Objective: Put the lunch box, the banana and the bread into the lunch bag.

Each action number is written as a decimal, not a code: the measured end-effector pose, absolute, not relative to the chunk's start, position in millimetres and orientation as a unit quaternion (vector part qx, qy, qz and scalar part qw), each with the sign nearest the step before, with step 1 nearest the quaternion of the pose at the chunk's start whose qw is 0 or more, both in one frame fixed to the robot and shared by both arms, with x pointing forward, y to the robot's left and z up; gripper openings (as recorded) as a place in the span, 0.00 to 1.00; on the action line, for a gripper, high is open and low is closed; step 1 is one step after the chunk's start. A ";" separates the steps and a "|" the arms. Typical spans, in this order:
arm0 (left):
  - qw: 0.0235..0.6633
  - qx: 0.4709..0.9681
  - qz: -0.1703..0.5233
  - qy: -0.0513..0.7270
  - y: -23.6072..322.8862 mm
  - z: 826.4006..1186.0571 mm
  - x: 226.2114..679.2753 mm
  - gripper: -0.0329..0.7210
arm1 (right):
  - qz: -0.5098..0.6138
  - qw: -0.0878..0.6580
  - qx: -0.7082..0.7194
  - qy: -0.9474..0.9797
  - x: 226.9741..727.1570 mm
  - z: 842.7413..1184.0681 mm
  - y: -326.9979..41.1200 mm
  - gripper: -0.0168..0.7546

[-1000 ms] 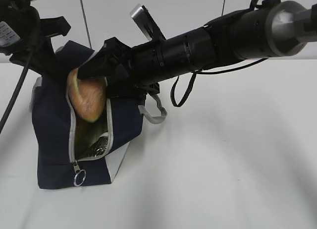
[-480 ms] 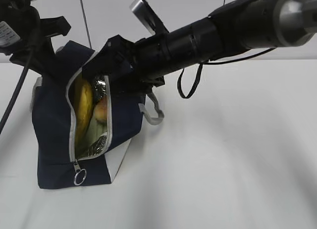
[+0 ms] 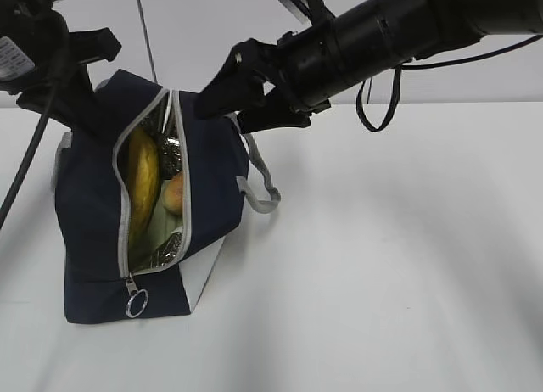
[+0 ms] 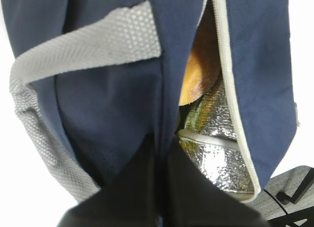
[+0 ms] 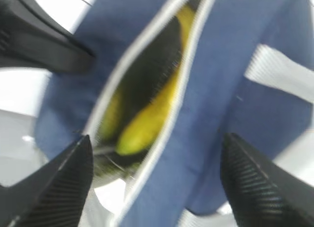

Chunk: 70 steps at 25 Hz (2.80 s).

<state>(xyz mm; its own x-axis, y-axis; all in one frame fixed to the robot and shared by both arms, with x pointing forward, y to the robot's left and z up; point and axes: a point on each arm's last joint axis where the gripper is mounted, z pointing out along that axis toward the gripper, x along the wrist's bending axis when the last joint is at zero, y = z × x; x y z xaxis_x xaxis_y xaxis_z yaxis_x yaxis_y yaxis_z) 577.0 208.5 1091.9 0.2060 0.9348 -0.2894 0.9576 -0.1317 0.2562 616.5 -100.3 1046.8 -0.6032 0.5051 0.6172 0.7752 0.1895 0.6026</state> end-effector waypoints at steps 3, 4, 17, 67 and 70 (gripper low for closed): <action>0.195 0.752 -0.029 0.629 208.5 1091.9 577.0 0.04 | -0.453 0.130 -0.417 -0.778 615.6 1042.1 -103.6 0.81; 0.195 0.752 -0.029 0.629 208.5 1091.9 577.0 0.04 | -0.449 0.129 -0.416 -0.780 615.3 1041.4 -104.0 0.81; 0.196 0.751 -0.031 0.629 208.1 1092.0 576.9 0.04 | -0.423 0.184 -0.455 -0.761 628.6 993.9 -97.1 0.78; 0.318 0.759 -0.091 0.560 110.9 1098.2 609.5 0.04 | -0.321 0.036 -0.527 -0.786 609.1 1092.2 -166.0 0.03; 0.321 0.757 -0.093 0.561 109.0 1097.1 612.7 0.04 | -0.327 0.027 -0.525 -0.785 611.1 1099.4 -167.7 0.03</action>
